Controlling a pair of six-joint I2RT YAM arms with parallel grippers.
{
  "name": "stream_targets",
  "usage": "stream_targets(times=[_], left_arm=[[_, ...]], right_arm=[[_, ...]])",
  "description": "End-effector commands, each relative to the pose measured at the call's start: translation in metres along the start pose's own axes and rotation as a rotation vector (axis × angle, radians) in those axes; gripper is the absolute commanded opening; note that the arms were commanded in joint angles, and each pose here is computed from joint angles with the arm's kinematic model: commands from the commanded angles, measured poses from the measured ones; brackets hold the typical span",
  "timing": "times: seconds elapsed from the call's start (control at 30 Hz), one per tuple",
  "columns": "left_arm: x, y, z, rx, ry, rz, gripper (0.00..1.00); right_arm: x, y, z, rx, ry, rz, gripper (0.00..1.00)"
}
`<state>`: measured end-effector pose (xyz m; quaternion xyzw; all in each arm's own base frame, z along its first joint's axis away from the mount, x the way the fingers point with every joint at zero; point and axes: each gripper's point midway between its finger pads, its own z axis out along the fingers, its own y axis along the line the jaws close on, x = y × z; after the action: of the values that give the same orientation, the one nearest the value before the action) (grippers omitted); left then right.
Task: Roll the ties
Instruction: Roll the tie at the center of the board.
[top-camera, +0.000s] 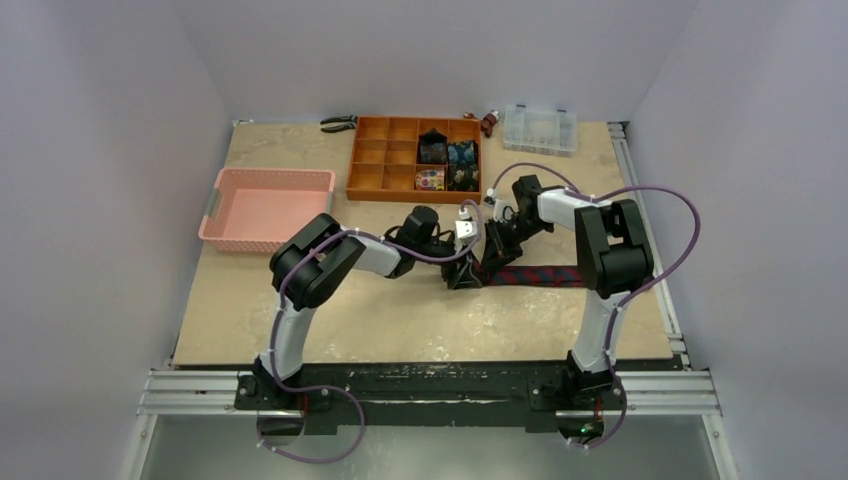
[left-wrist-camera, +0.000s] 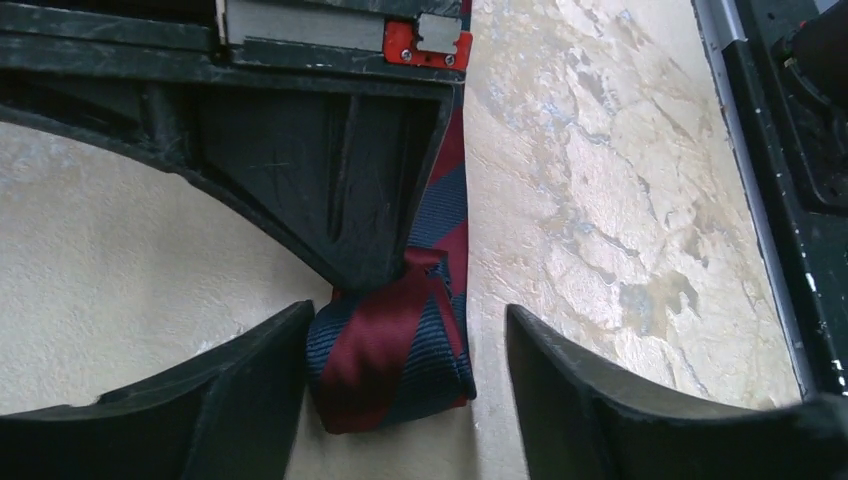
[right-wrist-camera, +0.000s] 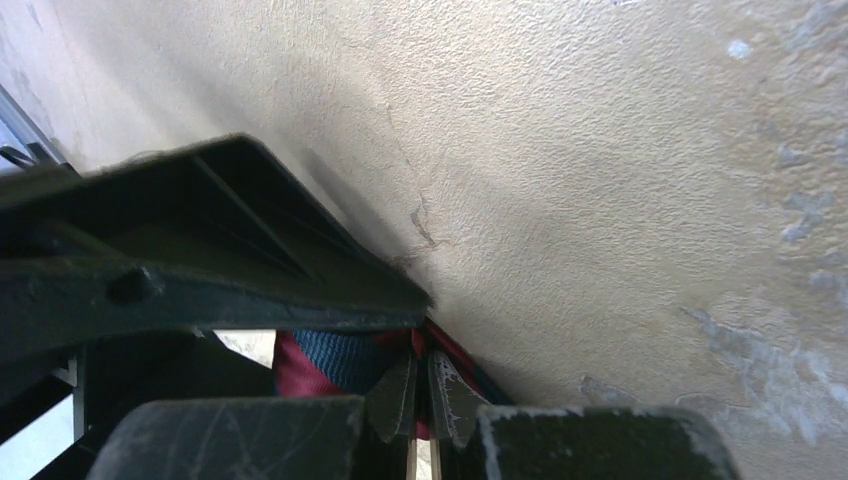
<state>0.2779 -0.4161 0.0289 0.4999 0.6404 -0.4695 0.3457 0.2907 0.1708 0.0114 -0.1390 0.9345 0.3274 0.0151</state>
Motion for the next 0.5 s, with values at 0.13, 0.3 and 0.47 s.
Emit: stream_targets(times=[0.13, 0.3, 0.47], left_arm=[[0.05, 0.0, -0.006, -0.089, 0.158, -0.086, 0.22], [0.077, -0.006, -0.028, -0.107, 0.233, 0.096, 0.08], [0.091, -0.004, -0.042, -0.102, 0.339, 0.362, 0.06]], right_arm=[[-0.01, -0.022, 0.001, 0.135, -0.015, -0.12, 0.01], [-0.014, 0.011, -0.03, -0.02, -0.018, -0.1, 0.31], [0.003, 0.04, -0.051, -0.214, 0.008, -0.029, 0.47]])
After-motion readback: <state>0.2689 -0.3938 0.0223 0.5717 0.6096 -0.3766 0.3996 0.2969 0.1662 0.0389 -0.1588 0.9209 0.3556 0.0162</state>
